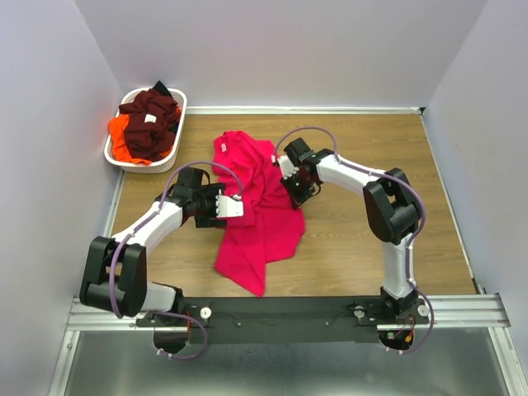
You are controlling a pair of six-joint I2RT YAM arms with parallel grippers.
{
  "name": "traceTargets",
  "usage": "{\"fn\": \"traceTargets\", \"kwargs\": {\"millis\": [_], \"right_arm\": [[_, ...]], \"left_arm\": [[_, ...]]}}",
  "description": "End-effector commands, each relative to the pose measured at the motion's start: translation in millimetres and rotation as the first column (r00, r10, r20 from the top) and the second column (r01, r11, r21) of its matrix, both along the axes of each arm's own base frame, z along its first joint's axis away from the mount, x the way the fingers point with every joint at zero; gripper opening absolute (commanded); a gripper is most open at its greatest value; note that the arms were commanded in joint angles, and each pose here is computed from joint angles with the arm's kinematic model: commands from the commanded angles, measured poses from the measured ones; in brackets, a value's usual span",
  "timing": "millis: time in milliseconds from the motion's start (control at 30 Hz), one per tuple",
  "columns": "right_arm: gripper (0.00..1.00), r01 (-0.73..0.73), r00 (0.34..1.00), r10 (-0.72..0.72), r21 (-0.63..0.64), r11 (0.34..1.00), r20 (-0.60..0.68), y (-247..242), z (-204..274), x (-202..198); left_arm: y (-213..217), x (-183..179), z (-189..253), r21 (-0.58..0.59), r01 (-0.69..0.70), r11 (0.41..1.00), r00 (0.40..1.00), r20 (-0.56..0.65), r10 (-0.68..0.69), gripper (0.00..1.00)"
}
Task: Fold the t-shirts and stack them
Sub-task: Flatten the tshirt out
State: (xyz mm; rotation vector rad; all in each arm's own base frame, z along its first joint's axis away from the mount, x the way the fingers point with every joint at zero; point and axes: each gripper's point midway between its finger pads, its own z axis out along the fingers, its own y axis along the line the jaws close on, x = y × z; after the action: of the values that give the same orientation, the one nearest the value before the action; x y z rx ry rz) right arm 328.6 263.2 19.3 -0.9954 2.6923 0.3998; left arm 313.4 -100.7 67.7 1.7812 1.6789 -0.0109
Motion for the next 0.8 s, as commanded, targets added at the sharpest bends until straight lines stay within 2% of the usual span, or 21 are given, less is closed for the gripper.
{"fn": "traceTargets", "kwargs": {"millis": [0, 167, 233, 267, 300, 333, 433, 467, 533, 667, 767], "right_arm": [[0.00, 0.102, 0.984, -0.081, -0.131, 0.986, 0.157, -61.9, 11.5, 54.3], [0.01, 0.148, 0.960, -0.105, -0.152, 0.977, 0.259, -95.7, 30.8, 104.6], [0.01, 0.154, 0.942, -0.092, -0.171, 0.973, 0.323, -105.3, 38.8, 134.5], [0.06, 0.175, 0.933, -0.109, -0.168, 0.970, 0.344, -110.5, 42.3, 146.6], [0.13, 0.192, 0.926, -0.123, -0.165, 0.967, 0.357, -112.2, 43.9, 156.7], [0.34, 0.209, 0.915, -0.144, -0.139, 0.968, 0.376, -111.8, 51.4, 168.4], [0.71, 0.252, 0.878, -0.206, -0.052, 0.966, 0.432, -116.9, 89.0, 191.3], [0.95, 0.248, 0.878, -0.211, -0.032, 0.968, 0.429, -117.1, 98.0, 188.7], [0.98, 0.235, 0.880, -0.225, 0.029, 0.972, 0.418, -122.0, 119.1, 176.4], [0.98, 0.229, 0.912, -0.238, 0.068, 0.971, 0.335, -140.5, 121.3, 132.1], [0.94, 0.251, 0.935, -0.272, 0.118, 0.961, 0.226, -159.7, 119.0, 95.2]], "left_arm": [[-3.4, 4.2, -10.7, 0.062, 0.059, 0.996, 0.998, -0.002, -0.059, 0.81], [-22.5, 1.0, -21.4, 0.078, 0.102, 0.992, 0.995, -0.028, -0.100, 0.69], [-35.0, 5.1, -16.1, 0.047, 0.107, 0.993, 0.994, -0.030, -0.106, 0.68], [-39.3, 6.2, -13.3, 0.032, 0.105, 0.994, 0.994, -0.029, -0.104, 0.68], [-46.7, 6.2, -10.6, 0.017, 0.111, 0.994, 0.993, -0.031, -0.111, 0.69], [-53.9, 6.3, -6.7, -0.008, 0.118, 0.993, 0.993, -0.033, -0.118, 0.70], [-79.7, 6.0, 8.7, -0.078, 0.125, 0.989, 0.991, -0.033, -0.127, 0.73], [-89.2, 4.9, 13.3, -0.106, 0.130, 0.986, 0.990, -0.035, -0.135, 0.73], [-112.7, 6.5, 25.6, -0.173, 0.126, 0.977, 0.991, -0.030, -0.133, 0.73], [-160.6, 6.6, 34.5, -0.238, 0.135, 0.962, 0.987, -0.050, -0.151, 0.71], [-193.8, -7.4, 26.0, -0.245, 0.142, 0.959, 0.980, -0.100, -0.170, 0.71]]}}
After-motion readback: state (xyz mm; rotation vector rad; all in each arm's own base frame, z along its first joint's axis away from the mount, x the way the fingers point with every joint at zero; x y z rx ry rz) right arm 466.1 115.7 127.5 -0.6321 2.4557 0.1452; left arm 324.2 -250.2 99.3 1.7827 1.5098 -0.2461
